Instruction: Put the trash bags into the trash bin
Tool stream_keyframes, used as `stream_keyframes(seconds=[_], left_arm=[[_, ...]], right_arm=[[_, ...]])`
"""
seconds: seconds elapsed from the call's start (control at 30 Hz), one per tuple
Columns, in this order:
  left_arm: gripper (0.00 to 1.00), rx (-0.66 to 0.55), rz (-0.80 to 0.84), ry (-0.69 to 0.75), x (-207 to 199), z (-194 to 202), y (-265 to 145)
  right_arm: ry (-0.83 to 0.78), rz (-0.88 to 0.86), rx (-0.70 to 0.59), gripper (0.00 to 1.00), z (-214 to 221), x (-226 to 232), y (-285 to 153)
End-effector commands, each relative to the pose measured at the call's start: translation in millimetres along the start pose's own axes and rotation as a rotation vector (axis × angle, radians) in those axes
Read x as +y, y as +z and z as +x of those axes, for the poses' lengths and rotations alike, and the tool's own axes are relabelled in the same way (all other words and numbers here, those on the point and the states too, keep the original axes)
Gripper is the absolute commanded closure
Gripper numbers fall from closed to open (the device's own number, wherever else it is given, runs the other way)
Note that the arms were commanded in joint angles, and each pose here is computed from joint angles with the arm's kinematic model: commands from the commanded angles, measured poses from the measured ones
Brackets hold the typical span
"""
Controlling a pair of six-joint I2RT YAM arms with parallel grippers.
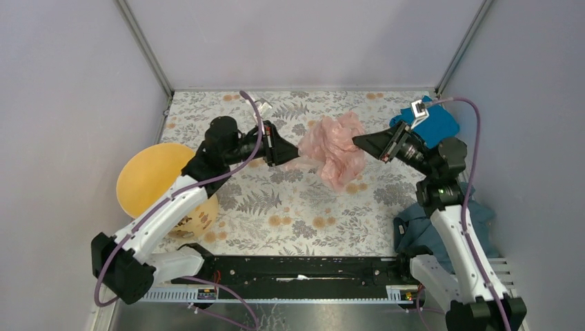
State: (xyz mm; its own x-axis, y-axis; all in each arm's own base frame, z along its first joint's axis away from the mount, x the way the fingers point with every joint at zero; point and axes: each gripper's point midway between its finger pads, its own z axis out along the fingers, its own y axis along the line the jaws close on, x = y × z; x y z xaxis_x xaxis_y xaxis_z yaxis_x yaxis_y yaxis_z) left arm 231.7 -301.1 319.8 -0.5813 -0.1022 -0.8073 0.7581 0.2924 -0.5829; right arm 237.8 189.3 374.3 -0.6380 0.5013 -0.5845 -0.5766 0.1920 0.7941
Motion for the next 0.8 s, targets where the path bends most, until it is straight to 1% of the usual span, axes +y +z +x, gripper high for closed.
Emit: stream_keyframes(seconds=[0.0,0.07,0.13,0.2,0.3,0.43,0.5,0.57,0.67,0.7,0.77], left_arm=[[0.87,-0.172,-0.228,0.168,14,-41,-29],[0.94,-0.211,-0.252,0.195,12,-48,-37],[0.97,-0.243,-0.284,0.213,14,-52,-43],[0.99,-0.266,-0.317,0.224,18,-56,-48],[1.00,-0.253,-0.324,0.232,20,-55,-46],[1.00,-0.179,-0.287,0.209,22,-47,-33],[1.00,-0.129,-0.239,0.206,19,-39,-26],[1.00,-0.104,-0.192,0.218,13,-33,-23],[1.00,-0.044,-0.127,0.247,8,-23,-18],[1.00,-0.016,-0.118,0.243,10,-17,-15],[1.00,0.050,-0.111,0.217,17,-4,-7]], right_arm=[[-0.285,0.300,-0.028,0.49,6,-52,-26],[-0.249,0.352,0.013,0.39,22,-79,-31],[-0.187,0.385,0.064,0.33,39,-100,-34],[-0.143,0.440,0.099,0.29,49,-119,-39],[-0.106,0.492,0.117,0.22,57,-137,-42],[-0.092,0.509,0.151,0.20,61,-146,-41],[-0.103,0.545,0.133,0.17,55,-152,-43],[-0.081,0.582,0.101,0.13,47,-158,-40],[-0.035,0.728,0.042,0.11,23,-175,-41],[-0.034,0.789,0.035,0.11,16,-183,-44],[-0.061,0.831,0.045,0.11,4,-188,-42]])
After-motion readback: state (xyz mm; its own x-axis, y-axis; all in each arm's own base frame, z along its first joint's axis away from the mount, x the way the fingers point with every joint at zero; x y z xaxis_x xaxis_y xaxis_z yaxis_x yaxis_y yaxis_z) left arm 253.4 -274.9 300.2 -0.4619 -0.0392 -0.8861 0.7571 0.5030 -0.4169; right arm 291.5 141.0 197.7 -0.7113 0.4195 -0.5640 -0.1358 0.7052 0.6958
